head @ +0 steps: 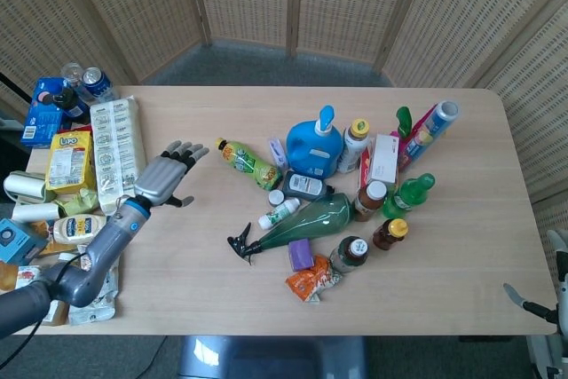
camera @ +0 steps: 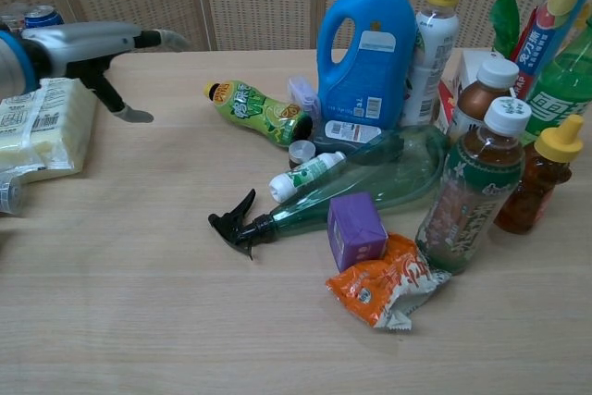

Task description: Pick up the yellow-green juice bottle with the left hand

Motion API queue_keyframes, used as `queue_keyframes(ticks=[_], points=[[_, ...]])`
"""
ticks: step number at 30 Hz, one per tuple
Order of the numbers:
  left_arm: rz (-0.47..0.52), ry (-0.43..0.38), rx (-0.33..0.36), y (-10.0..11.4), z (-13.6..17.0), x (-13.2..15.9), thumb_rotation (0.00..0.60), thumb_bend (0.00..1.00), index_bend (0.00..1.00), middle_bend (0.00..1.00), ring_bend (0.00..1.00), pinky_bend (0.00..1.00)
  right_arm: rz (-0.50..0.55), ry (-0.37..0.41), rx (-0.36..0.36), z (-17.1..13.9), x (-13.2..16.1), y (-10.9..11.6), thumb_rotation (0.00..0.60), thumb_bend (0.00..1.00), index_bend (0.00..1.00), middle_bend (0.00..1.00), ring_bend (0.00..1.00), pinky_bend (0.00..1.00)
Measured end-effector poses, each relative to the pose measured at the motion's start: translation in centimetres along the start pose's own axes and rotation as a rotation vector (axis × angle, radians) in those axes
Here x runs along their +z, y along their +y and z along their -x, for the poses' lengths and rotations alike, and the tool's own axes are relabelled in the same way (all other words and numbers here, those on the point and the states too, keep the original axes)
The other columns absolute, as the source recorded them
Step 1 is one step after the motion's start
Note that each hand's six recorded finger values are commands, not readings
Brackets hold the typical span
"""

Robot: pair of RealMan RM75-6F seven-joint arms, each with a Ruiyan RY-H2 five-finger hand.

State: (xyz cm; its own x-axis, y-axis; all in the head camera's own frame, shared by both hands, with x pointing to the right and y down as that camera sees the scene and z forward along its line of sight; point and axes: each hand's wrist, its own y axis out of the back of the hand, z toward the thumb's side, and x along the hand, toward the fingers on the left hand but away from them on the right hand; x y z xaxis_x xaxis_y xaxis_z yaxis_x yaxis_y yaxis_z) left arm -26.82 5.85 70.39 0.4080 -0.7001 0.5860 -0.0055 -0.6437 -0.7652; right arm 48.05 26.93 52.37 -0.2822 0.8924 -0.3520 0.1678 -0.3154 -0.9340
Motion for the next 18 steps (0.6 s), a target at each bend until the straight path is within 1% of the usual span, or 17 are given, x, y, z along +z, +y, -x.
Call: queue_keyframes(ticks=[11, 18], points=[[-0.007, -0.016, -0.075, -1.4, -6.8, 3.6, 0.6, 0.3, 0.02, 0.0, 0.0, 0.0, -0.011, -0.067, -0.014, -1.0, -1.8, 0.9, 0.494, 0.04, 0.0, 0.0, 0.0, 0.0], [-0.003, -0.024, -0.103, -1.7, -10.0, 6.0, 0.6, 0.3, 0.02, 0.0, 0.0, 0.0, -0.019, -0.109, -0.044, -1.7, -2.7, 1.9, 0.492, 0.04, 0.0, 0.0, 0.0, 0.0]])
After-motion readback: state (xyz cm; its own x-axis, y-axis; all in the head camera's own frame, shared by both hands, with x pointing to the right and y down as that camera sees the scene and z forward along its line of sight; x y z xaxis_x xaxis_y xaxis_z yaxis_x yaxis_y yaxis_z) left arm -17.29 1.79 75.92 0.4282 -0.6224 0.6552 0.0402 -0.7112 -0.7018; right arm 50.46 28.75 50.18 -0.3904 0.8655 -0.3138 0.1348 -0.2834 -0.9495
